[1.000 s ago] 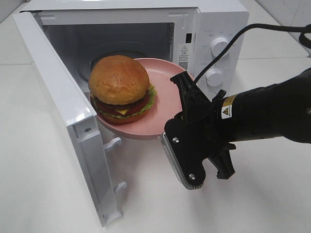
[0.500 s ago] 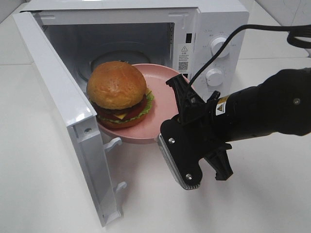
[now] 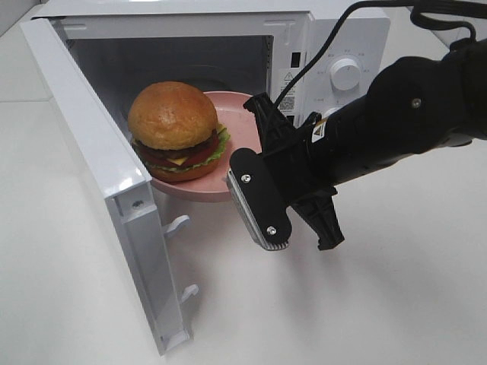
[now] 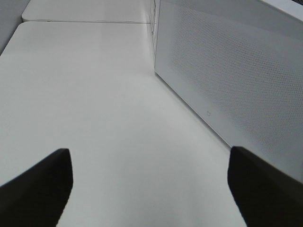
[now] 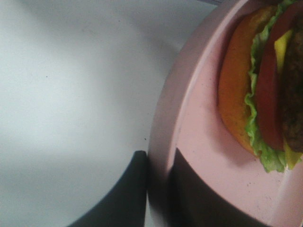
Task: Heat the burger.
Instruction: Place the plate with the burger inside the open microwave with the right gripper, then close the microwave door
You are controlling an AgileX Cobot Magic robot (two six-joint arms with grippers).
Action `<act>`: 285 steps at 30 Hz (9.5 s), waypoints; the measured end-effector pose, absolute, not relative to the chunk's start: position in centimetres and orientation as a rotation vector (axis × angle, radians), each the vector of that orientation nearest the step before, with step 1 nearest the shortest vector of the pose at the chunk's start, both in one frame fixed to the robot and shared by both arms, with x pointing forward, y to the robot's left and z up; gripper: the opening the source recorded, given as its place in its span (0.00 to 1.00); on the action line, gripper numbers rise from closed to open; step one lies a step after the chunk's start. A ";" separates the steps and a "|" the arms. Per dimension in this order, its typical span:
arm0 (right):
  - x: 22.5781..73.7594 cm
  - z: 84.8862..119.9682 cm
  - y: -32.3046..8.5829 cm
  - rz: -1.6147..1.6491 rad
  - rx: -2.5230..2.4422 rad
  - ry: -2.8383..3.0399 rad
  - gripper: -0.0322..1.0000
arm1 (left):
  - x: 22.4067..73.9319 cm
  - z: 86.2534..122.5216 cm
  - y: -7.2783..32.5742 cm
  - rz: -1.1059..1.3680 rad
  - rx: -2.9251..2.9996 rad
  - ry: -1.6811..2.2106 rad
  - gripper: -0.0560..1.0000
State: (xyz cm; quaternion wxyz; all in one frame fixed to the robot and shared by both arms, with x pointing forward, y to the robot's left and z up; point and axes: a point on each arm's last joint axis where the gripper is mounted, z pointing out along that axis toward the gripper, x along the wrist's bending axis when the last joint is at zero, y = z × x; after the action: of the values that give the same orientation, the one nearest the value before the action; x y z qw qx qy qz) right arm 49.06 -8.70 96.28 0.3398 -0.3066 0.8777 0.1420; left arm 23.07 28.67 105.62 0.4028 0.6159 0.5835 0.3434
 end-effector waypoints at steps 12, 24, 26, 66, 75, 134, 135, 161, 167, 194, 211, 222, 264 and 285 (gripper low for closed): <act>50.2 96.2 -9.8 0.322 -0.825 2.305 0.13 | 23.1 105.6 28.7 0.868 1.556 1.474 0.82; 52.3 96.4 -8.1 0.329 -0.838 2.297 0.13 | 23.1 105.6 28.7 0.868 1.556 1.474 0.82; 52.7 96.6 -7.8 0.331 -0.837 2.290 0.13 | 23.1 105.6 28.7 0.868 1.556 1.474 0.82; 58.8 94.8 -3.1 0.383 -0.763 2.311 0.13 | 23.1 105.6 28.7 0.868 1.556 1.474 0.82; 60.7 94.4 -1.9 0.386 -0.700 2.313 0.13 | 23.1 105.6 28.7 0.868 1.556 1.474 0.82; 64.5 94.1 -1.6 0.409 -0.469 2.340 0.45 | 23.1 105.6 28.7 0.872 1.557 1.476 0.82; 64.5 94.1 -1.6 0.409 -0.469 2.340 0.45 | 23.1 105.6 28.7 0.872 1.557 1.476 0.82; 56.9 96.6 -6.4 0.424 -0.433 2.371 0.67 | 23.1 105.6 28.7 0.872 1.557 1.476 0.82; 55.2 97.8 -7.6 0.488 -0.282 2.393 0.68 | 23.1 105.6 28.7 0.872 1.557 1.476 0.82; 47.5 104.2 -13.3 0.732 0.788 2.493 0.79 | 23.1 105.6 28.7 0.872 1.557 1.476 0.82; 41.9 107.3 -17.5 0.512 1.039 2.620 0.77 | 23.1 105.6 28.7 0.872 1.557 1.476 0.82; 38.1 108.7 -20.2 0.527 1.075 2.599 0.77 | 23.1 105.6 28.7 0.872 1.557 1.476 0.82; 24.3 106.4 -30.7 0.928 1.559 1.481 0.77 | 23.1 105.6 28.7 0.872 1.557 1.476 0.82; 23.7 105.8 -30.7 0.941 1.550 1.387 0.77 | 23.1 105.6 28.7 0.872 1.557 1.476 0.82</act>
State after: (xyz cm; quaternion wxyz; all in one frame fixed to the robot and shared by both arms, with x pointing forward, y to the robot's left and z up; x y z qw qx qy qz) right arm 23.70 -30.71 105.77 0.4160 0.6174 0.5524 0.3749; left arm 23.07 28.70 105.62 0.4014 0.6159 0.5837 0.3447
